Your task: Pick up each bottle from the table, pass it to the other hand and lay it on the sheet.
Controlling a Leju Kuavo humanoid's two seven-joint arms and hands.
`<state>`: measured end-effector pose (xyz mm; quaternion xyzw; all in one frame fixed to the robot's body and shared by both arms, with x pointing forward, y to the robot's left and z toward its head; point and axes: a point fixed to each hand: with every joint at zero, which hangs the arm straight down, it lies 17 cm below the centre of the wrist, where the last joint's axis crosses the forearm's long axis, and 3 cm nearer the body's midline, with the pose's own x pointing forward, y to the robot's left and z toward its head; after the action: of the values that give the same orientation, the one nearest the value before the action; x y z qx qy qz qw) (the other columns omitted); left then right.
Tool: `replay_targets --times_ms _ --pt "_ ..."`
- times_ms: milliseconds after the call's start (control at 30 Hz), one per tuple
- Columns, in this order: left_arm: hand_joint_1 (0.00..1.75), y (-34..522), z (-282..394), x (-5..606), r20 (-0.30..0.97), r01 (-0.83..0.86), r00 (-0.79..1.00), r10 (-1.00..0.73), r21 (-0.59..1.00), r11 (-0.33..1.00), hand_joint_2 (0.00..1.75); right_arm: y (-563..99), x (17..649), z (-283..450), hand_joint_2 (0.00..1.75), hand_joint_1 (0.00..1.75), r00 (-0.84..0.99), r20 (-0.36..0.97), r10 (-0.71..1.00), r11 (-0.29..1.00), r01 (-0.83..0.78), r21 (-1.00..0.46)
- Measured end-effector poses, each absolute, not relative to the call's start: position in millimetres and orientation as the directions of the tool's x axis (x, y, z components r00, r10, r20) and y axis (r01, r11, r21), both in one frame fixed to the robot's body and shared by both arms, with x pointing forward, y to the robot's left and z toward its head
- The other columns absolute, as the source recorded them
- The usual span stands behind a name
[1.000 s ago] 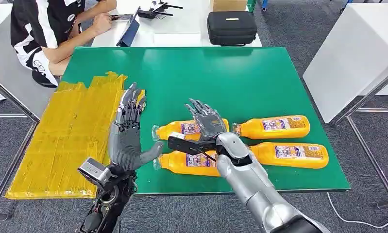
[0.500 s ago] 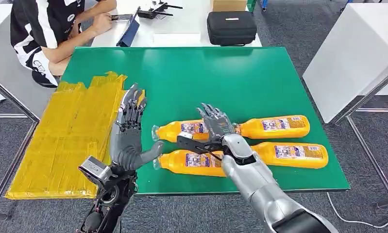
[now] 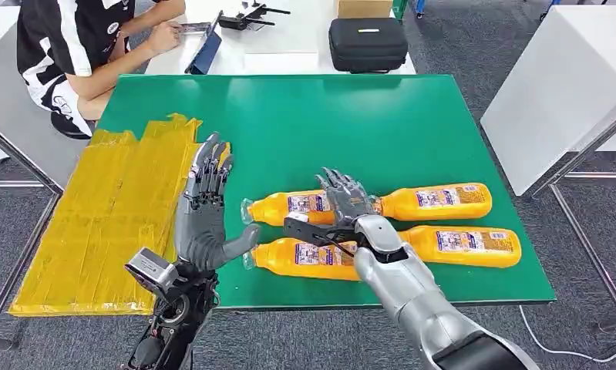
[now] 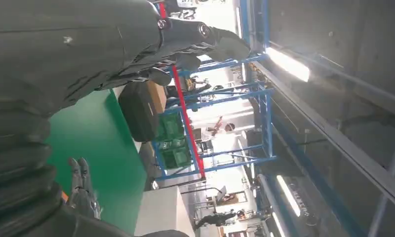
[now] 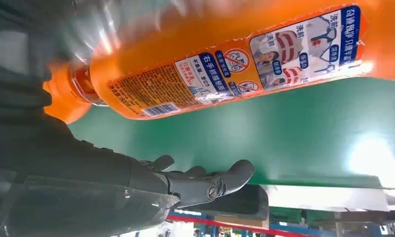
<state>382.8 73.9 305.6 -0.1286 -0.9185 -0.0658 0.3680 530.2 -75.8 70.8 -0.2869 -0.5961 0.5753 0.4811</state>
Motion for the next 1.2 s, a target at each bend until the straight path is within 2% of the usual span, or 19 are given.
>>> replay_targets --times_ms 700,1200 --pt "0.00 74 306 383 0.693 0.285 -0.696 0.189 0.024 0.958 1.75 -76 530 69 1.75 0.00 -0.371 0.243 0.896 0.172 -0.215 -0.961" --pt "0.00 65 290 394 0.718 0.321 -0.659 0.223 0.000 0.947 1.75 -106 542 45 1.75 0.00 -0.299 0.189 0.935 0.099 -0.292 -0.951"
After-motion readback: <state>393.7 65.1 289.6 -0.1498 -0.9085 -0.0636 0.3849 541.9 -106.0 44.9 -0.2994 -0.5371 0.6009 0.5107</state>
